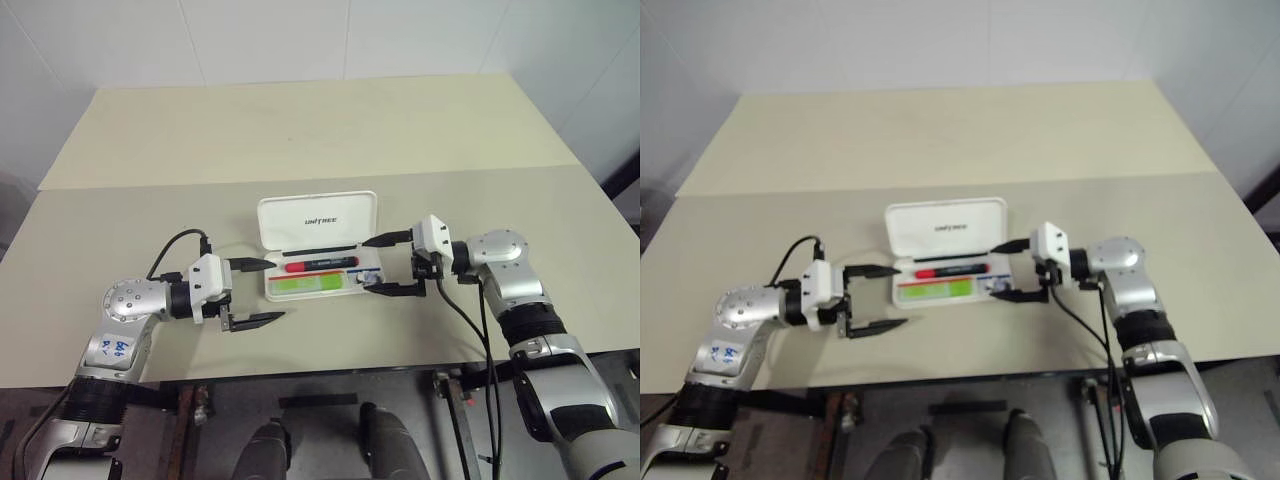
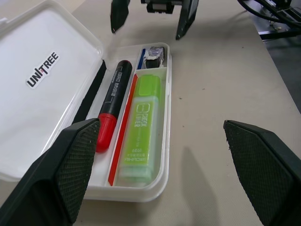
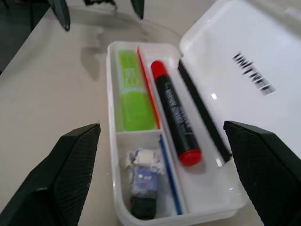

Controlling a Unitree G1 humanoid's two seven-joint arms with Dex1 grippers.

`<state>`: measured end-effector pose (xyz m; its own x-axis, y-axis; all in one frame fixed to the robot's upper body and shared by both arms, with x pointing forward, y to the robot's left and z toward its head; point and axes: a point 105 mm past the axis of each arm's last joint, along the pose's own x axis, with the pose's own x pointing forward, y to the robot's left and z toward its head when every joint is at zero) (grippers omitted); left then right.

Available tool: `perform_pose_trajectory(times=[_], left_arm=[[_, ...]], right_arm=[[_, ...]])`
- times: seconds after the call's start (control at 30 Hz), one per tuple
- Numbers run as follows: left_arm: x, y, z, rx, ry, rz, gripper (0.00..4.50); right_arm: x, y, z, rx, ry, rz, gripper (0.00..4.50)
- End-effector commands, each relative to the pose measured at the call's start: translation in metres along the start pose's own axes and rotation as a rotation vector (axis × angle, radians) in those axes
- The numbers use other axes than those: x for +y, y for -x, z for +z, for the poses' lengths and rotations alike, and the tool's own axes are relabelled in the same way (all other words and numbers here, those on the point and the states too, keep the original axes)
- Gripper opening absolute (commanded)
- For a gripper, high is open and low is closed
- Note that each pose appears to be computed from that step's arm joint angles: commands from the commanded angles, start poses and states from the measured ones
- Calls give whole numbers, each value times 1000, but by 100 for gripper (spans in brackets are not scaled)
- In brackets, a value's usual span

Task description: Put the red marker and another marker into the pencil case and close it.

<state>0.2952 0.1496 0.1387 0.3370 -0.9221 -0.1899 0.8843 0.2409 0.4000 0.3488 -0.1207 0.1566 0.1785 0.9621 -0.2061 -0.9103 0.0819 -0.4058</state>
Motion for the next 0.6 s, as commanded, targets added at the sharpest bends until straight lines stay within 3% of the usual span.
perform_pose_trajectory(times=[0.03, 0.33, 0.6], left_arm=[[7, 7, 9, -16, -30, 31, 450], [14, 23, 12, -53, -1, 81, 450], [28, 37, 22, -162, 51, 223, 191]], right_arm=[[-2, 18, 13, -37, 27, -71, 447], [18, 64, 10, 31, -10, -189, 447], [30, 89, 3, 84, -29, -325, 450]])
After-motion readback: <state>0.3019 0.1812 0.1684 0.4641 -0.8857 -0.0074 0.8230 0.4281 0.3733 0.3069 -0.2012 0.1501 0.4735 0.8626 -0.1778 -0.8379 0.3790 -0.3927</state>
